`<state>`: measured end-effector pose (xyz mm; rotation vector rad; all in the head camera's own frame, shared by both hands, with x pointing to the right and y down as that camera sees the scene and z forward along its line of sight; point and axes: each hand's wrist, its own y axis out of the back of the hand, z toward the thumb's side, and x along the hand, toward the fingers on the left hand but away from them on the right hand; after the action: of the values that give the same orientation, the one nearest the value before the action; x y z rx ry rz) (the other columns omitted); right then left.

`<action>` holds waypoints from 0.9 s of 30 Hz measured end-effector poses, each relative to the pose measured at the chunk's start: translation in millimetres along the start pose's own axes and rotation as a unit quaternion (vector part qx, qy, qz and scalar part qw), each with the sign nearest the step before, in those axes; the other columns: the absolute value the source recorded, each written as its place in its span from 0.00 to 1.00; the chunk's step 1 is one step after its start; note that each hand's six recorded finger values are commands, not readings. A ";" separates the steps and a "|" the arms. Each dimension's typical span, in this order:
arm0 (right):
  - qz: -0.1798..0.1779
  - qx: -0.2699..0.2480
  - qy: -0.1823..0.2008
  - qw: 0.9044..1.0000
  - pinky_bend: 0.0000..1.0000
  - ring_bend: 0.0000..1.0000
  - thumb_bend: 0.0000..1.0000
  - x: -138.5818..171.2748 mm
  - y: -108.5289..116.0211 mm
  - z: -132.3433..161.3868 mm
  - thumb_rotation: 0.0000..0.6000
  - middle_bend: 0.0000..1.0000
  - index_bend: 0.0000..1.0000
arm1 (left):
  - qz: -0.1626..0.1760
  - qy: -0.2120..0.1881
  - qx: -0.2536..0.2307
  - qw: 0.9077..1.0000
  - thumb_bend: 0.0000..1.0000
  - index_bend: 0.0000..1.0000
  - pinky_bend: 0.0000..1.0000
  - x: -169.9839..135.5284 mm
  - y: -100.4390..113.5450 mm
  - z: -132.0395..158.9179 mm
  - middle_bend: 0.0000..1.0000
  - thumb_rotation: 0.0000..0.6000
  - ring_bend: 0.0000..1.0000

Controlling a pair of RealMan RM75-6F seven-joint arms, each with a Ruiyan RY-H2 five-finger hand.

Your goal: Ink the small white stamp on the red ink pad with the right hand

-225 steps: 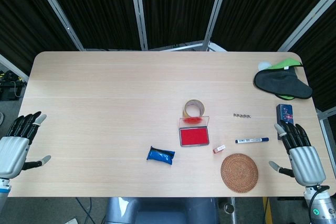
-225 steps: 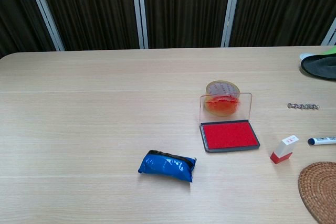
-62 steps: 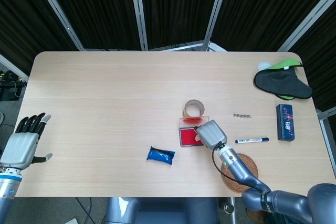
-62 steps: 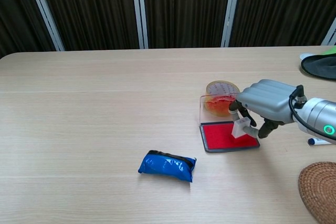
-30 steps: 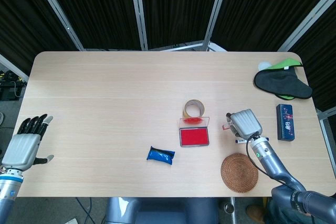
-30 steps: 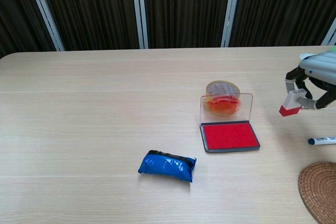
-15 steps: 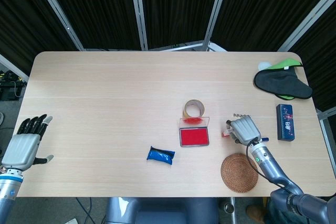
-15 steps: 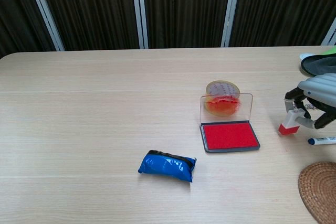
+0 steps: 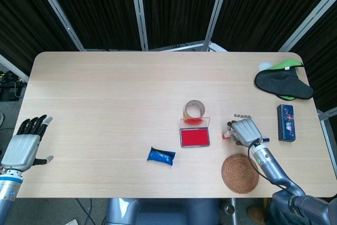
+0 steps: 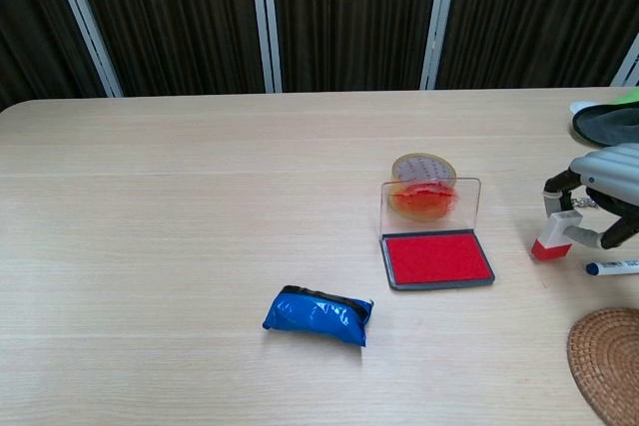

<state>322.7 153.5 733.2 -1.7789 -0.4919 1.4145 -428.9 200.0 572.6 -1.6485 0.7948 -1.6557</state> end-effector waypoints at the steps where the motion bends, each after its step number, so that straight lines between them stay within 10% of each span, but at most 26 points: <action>1: 0.000 0.000 0.000 1.000 0.99 0.80 0.38 0.4 0.0 -0.3 1.00 0.48 0.49 | 0.000 0.000 0.000 1.000 0.00 0.00 0.00 -0.1 -0.1 0.2 0.00 1.00 0.00; 27: -0.001 -0.017 0.004 1.000 0.99 0.79 0.26 7.9 -6.0 -1.8 1.00 0.43 0.40 | 0.000 0.000 0.002 1.000 0.00 0.00 0.00 -0.5 -1.3 0.9 0.00 1.00 0.00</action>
<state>327.8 162.2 733.0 -1.8092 -0.5160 1.4053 -428.0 201.2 573.3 -1.6454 0.7906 -1.6568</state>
